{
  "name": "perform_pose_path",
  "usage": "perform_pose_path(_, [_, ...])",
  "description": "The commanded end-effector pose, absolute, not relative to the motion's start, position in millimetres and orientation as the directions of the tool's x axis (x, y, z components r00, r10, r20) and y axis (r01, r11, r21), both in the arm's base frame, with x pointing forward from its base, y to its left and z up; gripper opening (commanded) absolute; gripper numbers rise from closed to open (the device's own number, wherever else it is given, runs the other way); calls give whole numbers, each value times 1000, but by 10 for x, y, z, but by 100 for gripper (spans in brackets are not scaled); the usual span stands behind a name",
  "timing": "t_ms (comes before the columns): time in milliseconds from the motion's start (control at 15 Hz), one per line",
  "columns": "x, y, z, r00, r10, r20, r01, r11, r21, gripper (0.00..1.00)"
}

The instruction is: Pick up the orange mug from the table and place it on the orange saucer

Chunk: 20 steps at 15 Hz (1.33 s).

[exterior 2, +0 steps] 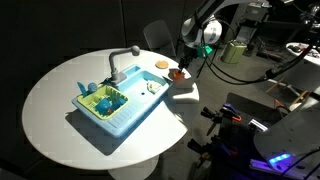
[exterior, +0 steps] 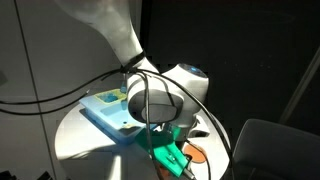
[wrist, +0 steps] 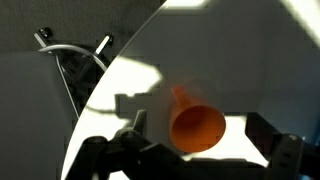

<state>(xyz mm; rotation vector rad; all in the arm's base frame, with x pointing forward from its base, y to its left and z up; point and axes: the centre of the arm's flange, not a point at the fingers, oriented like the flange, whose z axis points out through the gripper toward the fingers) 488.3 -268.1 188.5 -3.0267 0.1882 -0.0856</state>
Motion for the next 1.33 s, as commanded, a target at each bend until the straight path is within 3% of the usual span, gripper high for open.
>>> perform_pose_path(0, [4744,-2722,1971,993,-117,18,-115,-989,-94,100])
perform_pose_path(1267, [4678,-2731,1855,981,193,13,193,-981,-16,100])
